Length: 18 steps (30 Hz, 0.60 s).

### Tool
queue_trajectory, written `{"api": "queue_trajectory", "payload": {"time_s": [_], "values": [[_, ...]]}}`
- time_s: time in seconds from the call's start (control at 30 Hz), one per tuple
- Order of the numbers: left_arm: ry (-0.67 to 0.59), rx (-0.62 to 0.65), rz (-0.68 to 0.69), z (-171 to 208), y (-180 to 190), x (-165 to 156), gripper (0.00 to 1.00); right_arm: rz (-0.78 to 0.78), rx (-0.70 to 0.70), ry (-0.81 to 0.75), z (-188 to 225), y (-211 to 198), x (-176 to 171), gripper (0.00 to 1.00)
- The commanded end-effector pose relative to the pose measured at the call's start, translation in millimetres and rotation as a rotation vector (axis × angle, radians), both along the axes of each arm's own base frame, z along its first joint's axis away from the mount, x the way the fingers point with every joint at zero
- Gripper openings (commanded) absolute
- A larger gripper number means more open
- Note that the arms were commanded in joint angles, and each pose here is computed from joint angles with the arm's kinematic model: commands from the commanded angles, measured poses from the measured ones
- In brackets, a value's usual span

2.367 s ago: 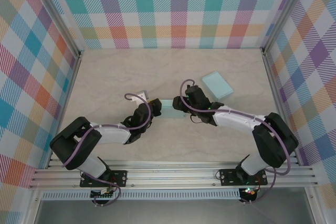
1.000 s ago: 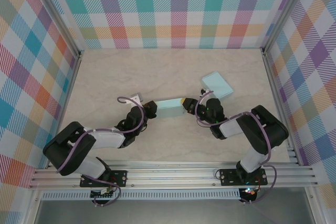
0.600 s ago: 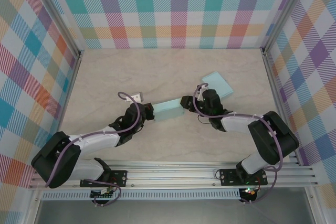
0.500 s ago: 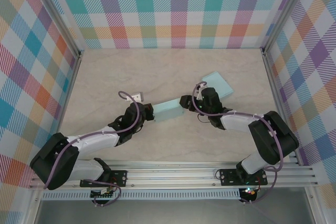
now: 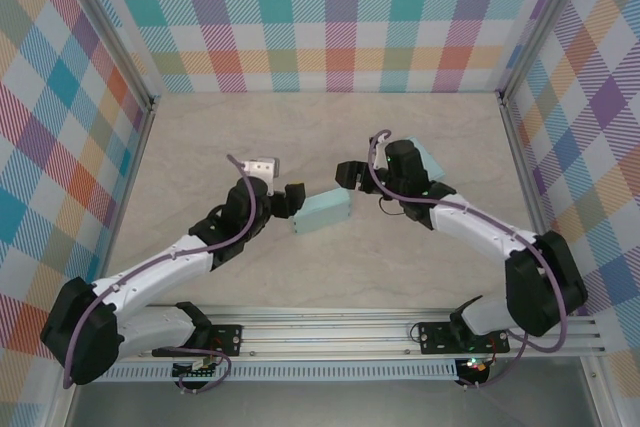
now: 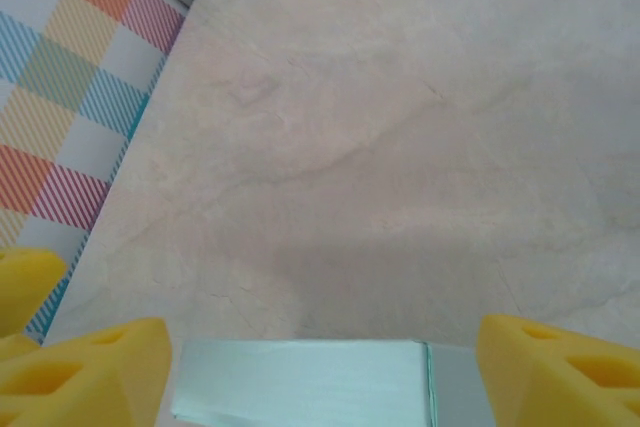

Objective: Fold the paper box

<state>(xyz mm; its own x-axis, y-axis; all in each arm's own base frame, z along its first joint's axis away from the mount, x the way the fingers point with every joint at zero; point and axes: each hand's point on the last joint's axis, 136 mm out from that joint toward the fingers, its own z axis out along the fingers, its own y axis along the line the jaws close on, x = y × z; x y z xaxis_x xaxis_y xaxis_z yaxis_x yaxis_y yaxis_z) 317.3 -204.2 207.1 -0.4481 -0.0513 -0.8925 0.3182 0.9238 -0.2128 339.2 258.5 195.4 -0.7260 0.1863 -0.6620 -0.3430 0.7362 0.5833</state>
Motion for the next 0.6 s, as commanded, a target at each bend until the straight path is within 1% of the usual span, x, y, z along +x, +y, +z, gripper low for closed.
{"api": "queue_trajectory", "payload": {"time_s": [0.0, 0.03, 0.07, 0.17, 0.3, 0.4, 0.57], "values": [[-0.030, 0.202, -0.230, 4, -19, -9, 0.86, -0.030, -0.076, -0.017, 19, -20, -11, 0.88], [-0.032, 0.229, -0.286, 2, -26, -11, 0.88, -0.056, -0.090, -0.022, 23, -27, -14, 0.92], [-0.036, 0.259, -0.344, -1, -32, -14, 0.89, -0.085, -0.108, -0.025, 27, -36, -17, 0.99], [-0.025, 0.354, -0.442, -13, -43, -19, 0.91, -0.170, -0.160, -0.035, 38, -64, -30, 1.00], [0.055, 0.480, -0.498, -36, -50, -13, 0.92, -0.285, -0.227, -0.058, 50, -103, -49, 1.00], [0.146, 0.567, -0.546, -58, -54, -11, 0.92, -0.330, -0.220, -0.095, 61, -120, -63, 1.00], [0.223, 0.656, -0.625, -79, -64, -10, 0.92, -0.366, -0.193, -0.142, 72, -137, -80, 1.00]]}}
